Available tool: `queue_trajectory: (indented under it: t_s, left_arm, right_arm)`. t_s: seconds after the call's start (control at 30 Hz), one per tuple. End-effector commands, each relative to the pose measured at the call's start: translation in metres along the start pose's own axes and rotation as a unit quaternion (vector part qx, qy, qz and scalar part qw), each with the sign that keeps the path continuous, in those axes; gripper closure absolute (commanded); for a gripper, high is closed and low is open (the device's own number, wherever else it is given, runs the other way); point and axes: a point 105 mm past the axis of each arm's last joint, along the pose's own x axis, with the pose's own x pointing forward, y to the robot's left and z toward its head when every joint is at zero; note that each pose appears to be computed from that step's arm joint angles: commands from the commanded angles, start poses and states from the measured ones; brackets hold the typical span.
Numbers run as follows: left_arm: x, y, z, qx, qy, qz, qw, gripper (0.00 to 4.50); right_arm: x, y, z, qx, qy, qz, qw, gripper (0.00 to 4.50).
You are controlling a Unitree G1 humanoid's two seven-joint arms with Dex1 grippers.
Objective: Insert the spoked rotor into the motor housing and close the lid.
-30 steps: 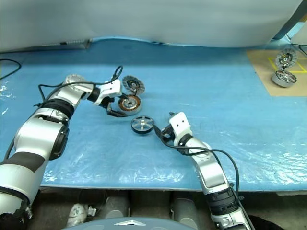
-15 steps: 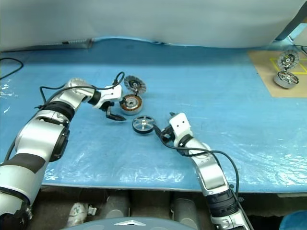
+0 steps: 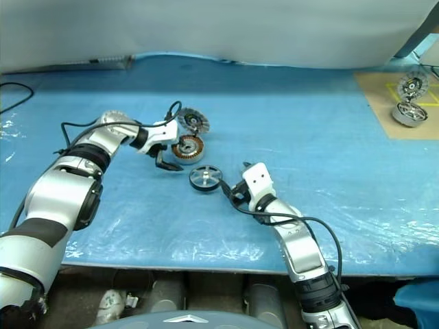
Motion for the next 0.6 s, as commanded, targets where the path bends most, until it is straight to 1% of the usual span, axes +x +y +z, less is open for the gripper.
queue_trajectory:
  t_s: [0.03, 0.3, 0.6]
  left_arm:
    - [-0.011, 0.012, 0.015, 0.021, -0.017, 0.019, 0.999, 0.00]
    - [0.000, 0.005, 0.004, 0.020, 0.006, 0.014, 1.000, 0.00]
    - [0.011, 0.002, -0.002, 0.033, 0.027, 0.023, 0.999, 0.00]
  right_arm:
    - [-0.001, 0.001, 0.016, -0.009, -0.030, -0.001, 1.000, 0.03]
    - [-0.002, 0.002, 0.015, -0.007, -0.029, -0.006, 1.000, 0.03]
    - [-0.005, 0.000, 0.013, -0.008, -0.027, -0.018, 0.999, 0.03]
